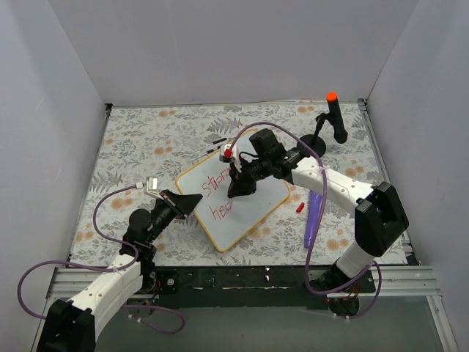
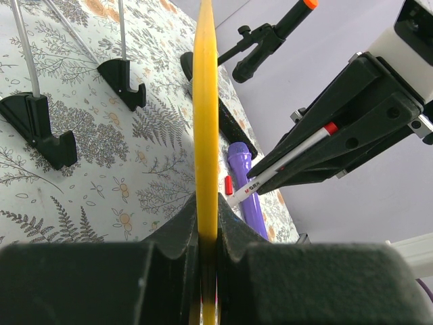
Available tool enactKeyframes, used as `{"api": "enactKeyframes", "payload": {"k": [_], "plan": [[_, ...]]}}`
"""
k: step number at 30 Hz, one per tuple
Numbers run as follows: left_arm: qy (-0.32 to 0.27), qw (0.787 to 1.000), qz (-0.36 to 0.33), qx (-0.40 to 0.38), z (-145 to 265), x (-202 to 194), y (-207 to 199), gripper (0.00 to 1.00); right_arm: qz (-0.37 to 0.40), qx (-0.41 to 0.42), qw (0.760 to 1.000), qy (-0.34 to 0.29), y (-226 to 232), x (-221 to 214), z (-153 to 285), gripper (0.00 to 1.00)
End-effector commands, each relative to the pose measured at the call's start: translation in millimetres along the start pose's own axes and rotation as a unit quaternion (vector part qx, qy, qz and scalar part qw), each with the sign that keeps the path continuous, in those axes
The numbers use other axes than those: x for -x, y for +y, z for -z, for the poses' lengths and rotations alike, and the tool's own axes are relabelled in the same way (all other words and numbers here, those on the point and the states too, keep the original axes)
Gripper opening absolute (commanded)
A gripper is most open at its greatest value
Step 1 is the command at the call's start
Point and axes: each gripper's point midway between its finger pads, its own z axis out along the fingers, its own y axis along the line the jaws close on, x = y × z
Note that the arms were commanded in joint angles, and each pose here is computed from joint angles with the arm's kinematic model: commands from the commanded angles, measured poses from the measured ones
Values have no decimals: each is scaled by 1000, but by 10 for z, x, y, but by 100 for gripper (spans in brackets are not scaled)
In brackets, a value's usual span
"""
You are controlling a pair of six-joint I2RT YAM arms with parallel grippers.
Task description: Write a sentence on the whiteboard
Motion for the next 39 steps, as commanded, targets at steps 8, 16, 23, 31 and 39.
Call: {"api": "enactKeyframes", "payload": {"k": [8,16,23,31,39], "plan": [[-37,996,-19,-73,12,204,-369,0,41,-35,998,-30,-218,346,56,1],[-36,997,-19,-72,14,194,-355,0,31,-27,999,-19,-178,197,27,1],[-36,997,-18,-72,15,196,-358,0,19,-15,1000,4,-100,-44,8,1],[-37,997,-19,-72,16,200,-361,0,21,-27,999,11,-110,-124,43,1],[-34,997,-22,-68,12,188,-343,0,42,12,998,-35,66,191,273,1]]}}
